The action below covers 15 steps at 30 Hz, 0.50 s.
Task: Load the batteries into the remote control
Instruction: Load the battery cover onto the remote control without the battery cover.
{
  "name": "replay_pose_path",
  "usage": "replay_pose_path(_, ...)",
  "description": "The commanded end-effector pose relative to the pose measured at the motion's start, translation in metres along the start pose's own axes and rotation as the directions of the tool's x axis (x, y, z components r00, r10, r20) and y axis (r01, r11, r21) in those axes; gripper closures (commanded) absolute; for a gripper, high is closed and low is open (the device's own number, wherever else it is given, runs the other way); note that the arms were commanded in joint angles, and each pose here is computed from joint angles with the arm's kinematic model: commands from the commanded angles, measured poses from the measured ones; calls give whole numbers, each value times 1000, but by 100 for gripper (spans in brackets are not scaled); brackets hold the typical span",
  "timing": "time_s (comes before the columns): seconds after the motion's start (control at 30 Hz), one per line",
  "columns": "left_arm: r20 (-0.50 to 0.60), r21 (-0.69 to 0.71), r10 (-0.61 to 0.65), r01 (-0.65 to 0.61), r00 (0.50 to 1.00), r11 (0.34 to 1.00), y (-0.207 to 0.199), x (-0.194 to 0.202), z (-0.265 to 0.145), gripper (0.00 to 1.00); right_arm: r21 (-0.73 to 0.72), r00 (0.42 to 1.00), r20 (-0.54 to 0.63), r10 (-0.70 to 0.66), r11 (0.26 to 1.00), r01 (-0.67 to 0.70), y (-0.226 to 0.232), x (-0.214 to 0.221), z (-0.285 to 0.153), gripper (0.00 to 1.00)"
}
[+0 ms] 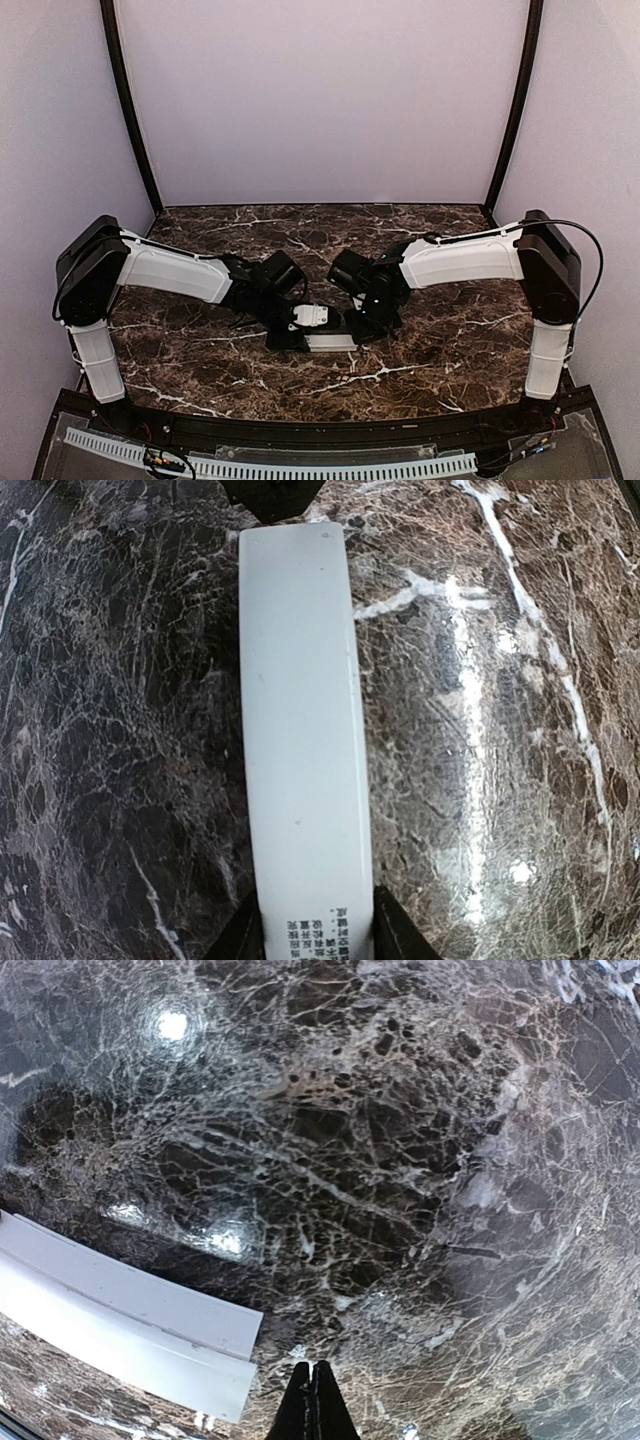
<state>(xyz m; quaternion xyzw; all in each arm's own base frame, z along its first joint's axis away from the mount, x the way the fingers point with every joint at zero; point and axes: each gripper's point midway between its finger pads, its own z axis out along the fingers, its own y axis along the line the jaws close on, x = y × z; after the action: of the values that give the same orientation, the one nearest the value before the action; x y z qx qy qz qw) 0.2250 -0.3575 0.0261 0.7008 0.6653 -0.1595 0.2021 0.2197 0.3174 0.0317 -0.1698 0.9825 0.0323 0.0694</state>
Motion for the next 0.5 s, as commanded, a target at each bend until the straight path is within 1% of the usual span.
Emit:
replay_pose_path(0.0, -9, 38, 3, -3, 1000, 999, -8, 4, -6, 65, 26, 1000, 2, -7, 1000, 7, -4, 4, -2, 100)
replay_pose_path(0.03, -11, 40, 3, -3, 1000, 999, -9, 4, -6, 63, 28, 1000, 3, -9, 1000, 9, -4, 4, -3, 100)
replay_pose_path(0.17, -14, 35, 3, -2, 1000, 999, -8, 5, -7, 51, 39, 1000, 7, -12, 999, 12, -8, 4, -5, 100)
replay_pose_path(0.3, -16, 24, 4, -3, 1000, 1000, -6, 5, -8, 41, 39, 1000, 13, -16, 999, 16, -10, 3, -9, 100)
replay_pose_path(0.37, -11, 16, 6, -6, 1000, 1000, -5, 3, -11, 38, 39, 1000, 19, -16, 999, 16, -12, 2, -12, 100)
replay_pose_path(0.47, 17, -18, 12, -12, 1000, 1000, 0, -7, -22, 36, 40, 999, 40, -9, 999, 7, -17, -3, -21, 100)
